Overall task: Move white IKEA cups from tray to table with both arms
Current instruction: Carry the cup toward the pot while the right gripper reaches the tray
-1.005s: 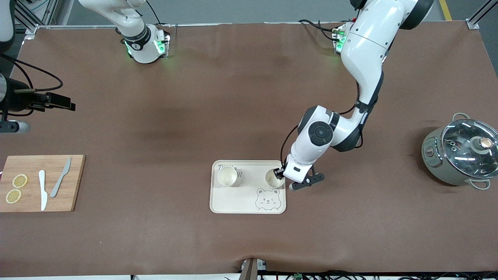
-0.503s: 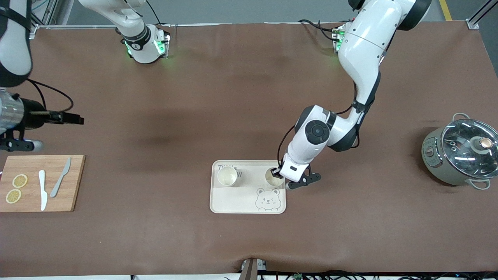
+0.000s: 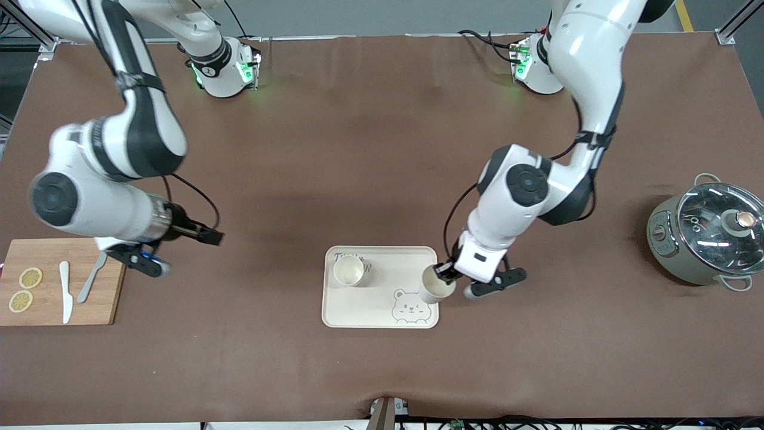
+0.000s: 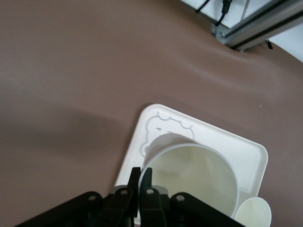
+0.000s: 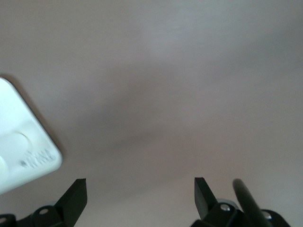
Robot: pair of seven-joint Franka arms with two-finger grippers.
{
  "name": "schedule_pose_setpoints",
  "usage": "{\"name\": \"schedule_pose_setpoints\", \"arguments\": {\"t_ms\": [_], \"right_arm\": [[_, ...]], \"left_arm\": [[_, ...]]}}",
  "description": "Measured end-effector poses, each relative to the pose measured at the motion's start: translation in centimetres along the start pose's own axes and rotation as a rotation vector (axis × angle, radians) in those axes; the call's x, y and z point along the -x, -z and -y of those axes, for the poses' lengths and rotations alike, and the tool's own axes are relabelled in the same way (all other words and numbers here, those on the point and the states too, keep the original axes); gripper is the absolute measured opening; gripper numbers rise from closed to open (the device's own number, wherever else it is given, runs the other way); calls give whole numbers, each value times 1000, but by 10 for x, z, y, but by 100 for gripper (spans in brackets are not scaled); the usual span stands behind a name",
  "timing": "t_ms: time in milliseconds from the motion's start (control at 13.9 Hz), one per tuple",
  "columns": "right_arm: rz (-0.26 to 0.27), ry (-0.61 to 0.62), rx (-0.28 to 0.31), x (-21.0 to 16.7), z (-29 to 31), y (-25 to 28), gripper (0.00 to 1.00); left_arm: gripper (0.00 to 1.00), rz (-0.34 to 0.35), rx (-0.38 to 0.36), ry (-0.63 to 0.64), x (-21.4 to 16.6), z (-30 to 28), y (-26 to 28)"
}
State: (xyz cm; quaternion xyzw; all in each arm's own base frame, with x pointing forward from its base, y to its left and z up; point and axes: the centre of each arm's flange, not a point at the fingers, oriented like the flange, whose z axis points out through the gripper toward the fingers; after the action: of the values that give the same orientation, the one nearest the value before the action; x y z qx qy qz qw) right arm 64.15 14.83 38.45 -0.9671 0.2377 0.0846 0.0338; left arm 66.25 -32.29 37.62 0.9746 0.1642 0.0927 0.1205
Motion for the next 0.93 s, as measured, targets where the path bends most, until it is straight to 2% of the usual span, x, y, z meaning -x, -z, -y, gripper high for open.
{"name": "schedule_pose_setpoints", "arguments": {"t_ms": [144, 359, 790, 933], "right_arm": [[-19, -62, -51, 8, 41, -39, 100], [-20, -79, -95, 22, 85, -71, 100], [-83, -158, -63, 54, 156, -101, 100], [-92, -170, -80, 59, 168, -116, 100]], "left_arm": [[3, 23, -41, -56, -23, 27, 40], [3, 86, -106, -109, -46, 75, 67], [3, 224, -193, -127, -66, 189, 35], [3, 259, -208, -119, -65, 222, 18]]}}
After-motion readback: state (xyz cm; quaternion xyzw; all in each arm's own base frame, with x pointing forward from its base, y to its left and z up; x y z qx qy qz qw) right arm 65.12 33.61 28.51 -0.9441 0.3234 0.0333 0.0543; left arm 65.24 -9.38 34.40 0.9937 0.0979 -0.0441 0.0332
